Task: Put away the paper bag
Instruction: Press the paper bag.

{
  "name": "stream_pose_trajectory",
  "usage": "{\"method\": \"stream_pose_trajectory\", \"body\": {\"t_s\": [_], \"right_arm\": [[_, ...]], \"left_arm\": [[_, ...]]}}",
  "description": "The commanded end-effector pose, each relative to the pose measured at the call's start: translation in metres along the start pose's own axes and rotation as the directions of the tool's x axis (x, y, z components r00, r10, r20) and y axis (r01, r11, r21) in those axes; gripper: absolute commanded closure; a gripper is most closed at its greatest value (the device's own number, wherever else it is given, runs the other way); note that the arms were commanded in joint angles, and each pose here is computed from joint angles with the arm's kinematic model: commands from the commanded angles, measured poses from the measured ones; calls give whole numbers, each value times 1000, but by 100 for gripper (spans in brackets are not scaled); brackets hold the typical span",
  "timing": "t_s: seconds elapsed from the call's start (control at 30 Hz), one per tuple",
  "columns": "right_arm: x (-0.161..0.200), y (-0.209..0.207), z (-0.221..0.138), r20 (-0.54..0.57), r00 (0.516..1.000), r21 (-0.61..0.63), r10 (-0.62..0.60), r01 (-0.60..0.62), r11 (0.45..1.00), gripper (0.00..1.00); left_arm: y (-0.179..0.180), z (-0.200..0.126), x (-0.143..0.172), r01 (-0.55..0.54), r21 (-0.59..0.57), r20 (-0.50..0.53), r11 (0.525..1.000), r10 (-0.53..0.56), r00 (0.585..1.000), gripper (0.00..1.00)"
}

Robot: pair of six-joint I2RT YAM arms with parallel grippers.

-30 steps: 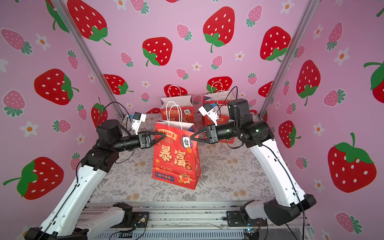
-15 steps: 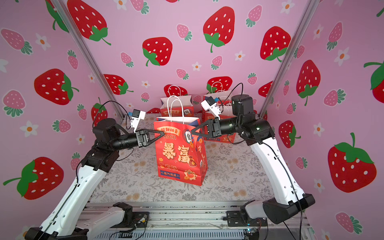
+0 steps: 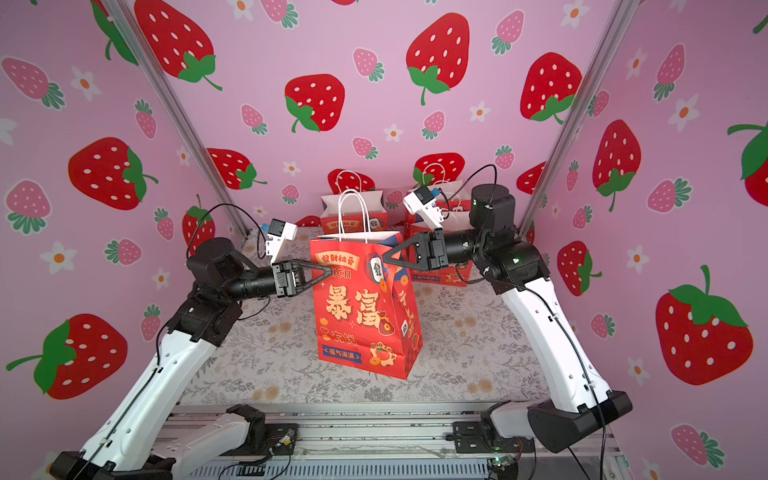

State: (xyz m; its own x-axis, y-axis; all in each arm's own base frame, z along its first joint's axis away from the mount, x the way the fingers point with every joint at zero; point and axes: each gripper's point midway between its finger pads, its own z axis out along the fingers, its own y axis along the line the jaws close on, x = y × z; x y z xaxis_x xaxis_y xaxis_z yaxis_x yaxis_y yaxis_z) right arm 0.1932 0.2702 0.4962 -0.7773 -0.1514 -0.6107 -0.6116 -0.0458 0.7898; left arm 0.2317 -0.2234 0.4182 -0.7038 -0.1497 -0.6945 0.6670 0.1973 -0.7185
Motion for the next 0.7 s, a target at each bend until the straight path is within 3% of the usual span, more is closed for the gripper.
{"method": "stream_pose_trajectory", "body": {"t_s": [0.0, 0.3, 0.67], "right_arm": [[-4, 19, -10, 31, 996, -17, -81, 82, 997, 100], [-15, 22, -24, 75, 992, -8, -100, 101, 995, 100], [-16, 13, -27, 85, 993, 7, -85, 84, 996, 98]], "left_arm": [[-8, 1, 3, -34, 44, -5, 998, 34, 999, 35], [-13, 8, -2, -37, 91, -10, 995, 38, 999, 37], [-23, 15, -7, -51, 119, -12, 992, 53, 999, 81]]}}
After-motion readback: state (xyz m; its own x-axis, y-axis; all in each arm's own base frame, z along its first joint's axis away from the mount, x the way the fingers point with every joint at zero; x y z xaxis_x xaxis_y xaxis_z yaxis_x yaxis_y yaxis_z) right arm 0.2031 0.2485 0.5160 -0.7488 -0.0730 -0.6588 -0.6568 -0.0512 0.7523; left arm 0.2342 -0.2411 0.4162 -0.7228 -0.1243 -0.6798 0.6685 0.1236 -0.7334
